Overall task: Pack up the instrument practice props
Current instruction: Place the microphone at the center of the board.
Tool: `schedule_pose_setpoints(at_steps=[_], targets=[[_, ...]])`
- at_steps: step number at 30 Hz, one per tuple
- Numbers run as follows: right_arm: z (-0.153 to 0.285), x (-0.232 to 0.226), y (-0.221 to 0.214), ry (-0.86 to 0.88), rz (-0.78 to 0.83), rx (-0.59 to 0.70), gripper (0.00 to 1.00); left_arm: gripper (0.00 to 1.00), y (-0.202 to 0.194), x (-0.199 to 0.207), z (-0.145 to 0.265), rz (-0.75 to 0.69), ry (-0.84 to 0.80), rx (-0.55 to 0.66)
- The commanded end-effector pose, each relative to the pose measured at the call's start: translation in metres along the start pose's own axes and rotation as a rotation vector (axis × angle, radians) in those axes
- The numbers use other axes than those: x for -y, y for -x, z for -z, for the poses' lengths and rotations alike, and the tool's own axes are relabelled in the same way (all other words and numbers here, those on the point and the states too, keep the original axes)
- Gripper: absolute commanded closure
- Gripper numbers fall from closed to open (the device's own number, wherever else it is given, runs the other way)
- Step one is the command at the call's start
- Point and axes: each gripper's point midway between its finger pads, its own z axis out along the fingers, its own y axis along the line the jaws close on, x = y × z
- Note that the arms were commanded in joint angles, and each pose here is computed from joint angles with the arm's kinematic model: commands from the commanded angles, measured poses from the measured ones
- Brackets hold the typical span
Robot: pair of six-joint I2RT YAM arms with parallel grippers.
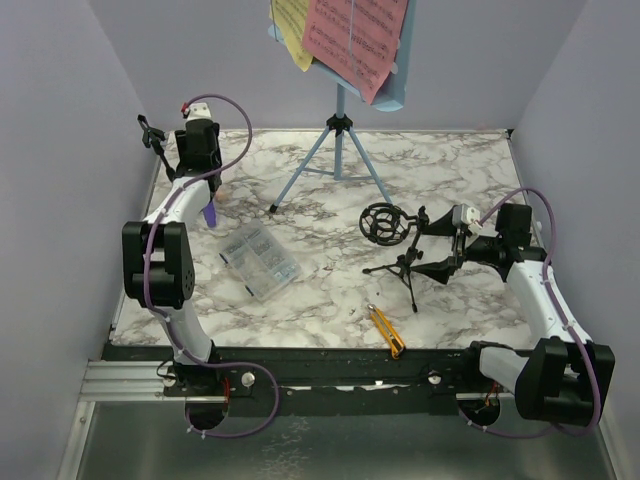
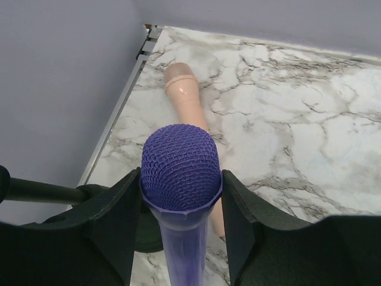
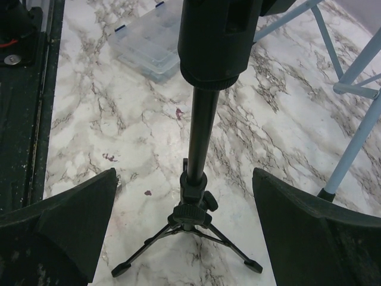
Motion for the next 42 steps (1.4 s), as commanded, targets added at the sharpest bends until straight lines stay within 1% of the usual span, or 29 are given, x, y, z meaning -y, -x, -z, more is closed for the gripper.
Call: schedule_pose_setpoints(at_steps=[1,6,8,12,15,19,23,24,25,31,35,36,38,42], targets=[[-0.001,-0.003,0.006,0.032,0.004,0.018,0.01,1.00,-0.009,-0.016,-0.014,0.035,0.089,-0.044],[-0.001,-0.003,0.005,0.033,0.005,0.017,0.01,0.99,-0.028,-0.010,-0.024,0.052,0.092,-0.085],[-0.001,-0.003,0.006,0.034,0.007,0.017,0.01,0.97,-0.038,-0.010,-0.028,0.045,0.106,-0.116],[-0.001,-0.003,0.005,0.033,0.005,0.015,0.01,0.92,-0.052,-0.009,-0.035,0.055,0.124,-0.142],[-0.001,-0.002,0.005,0.031,0.008,0.014,0.01,0.91,-0.062,-0.012,-0.041,0.050,0.168,-0.170],[-0.001,-0.003,0.006,0.033,0.008,0.016,0.01,0.87,-0.074,-0.014,-0.046,0.040,0.196,-0.192],[-0.001,-0.003,0.005,0.032,0.007,0.014,0.01,0.78,-0.082,-0.014,-0.050,0.045,0.212,-0.206],[-0.001,-0.003,0.006,0.033,0.008,0.014,0.01,0.73,-0.082,-0.014,-0.050,0.048,0.213,-0.205],[-0.001,-0.003,0.006,0.032,0.009,0.014,0.01,0.69,-0.083,-0.014,-0.050,0.046,0.214,-0.207],[-0.001,-0.003,0.005,0.032,0.006,0.013,0.01,0.52,-0.088,-0.014,-0.050,0.045,0.217,-0.215],[-0.001,-0.002,0.005,0.032,0.006,0.012,0.01,0.40,-0.088,-0.014,-0.049,0.050,0.214,-0.215],[-0.001,-0.002,0.005,0.031,0.004,0.011,0.01,0.33,-0.086,-0.013,-0.048,0.055,0.206,-0.212],[-0.001,-0.002,0.005,0.031,0.005,0.011,0.01,0.29,-0.085,-0.013,-0.047,0.056,0.204,-0.212],[-0.001,-0.002,0.005,0.031,0.006,0.010,0.01,0.27,-0.078,-0.012,-0.045,0.072,0.192,-0.201]])
